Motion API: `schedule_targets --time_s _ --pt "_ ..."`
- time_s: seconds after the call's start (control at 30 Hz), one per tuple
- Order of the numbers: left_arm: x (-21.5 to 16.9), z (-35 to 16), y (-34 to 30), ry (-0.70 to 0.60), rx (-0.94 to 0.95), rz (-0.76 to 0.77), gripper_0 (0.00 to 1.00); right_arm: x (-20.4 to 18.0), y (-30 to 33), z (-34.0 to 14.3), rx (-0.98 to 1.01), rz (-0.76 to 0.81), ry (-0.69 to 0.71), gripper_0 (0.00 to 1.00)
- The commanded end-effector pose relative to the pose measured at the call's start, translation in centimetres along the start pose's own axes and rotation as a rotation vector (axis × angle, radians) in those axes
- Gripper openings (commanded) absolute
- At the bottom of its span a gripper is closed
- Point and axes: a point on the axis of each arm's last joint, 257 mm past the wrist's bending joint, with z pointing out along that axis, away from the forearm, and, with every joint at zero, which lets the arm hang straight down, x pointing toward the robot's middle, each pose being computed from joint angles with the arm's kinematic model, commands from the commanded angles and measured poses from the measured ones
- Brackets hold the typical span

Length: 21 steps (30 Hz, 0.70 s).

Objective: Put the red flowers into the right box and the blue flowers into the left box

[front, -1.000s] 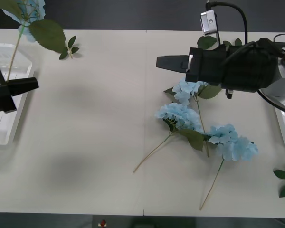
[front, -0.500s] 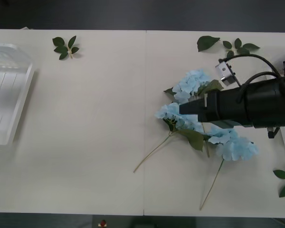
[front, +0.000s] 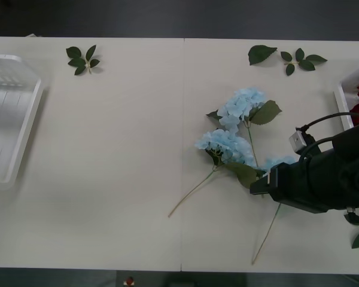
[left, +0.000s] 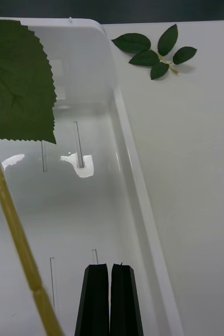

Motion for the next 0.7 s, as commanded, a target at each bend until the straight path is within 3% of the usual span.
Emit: schedule_targets --time_s 0.03,0.2,0.33,0.6,0.7 --pt "-0.7 -0.7 1.6 -0.001 -0.053 0.069 0.00 0.8 -0.6 0.8 0.048 0.063 -0.033 0.92" --pt "-0.5 -0.7 1.7 0.003 -0.055 0.077 0.01 1.1 -4.0 2.7 0.148 0.057 -0.102 0.92" --pt "-0.5 -0.8 1.7 0.003 -0.056 0.082 0.23 1.5 -5.8 4.2 0.177 0.035 -0.143 0.92" --pt "-0.7 -1.2 1.8 0.002 -0.052 0.087 0.57 0.4 -6.0 6.3 0.149 0.042 -0.166 0.92" --pt "-1.0 -2.1 0.6 0.006 0.014 0.076 0.80 -0.7 -6.4 7.6 0.127 0.051 -0.177 0.92"
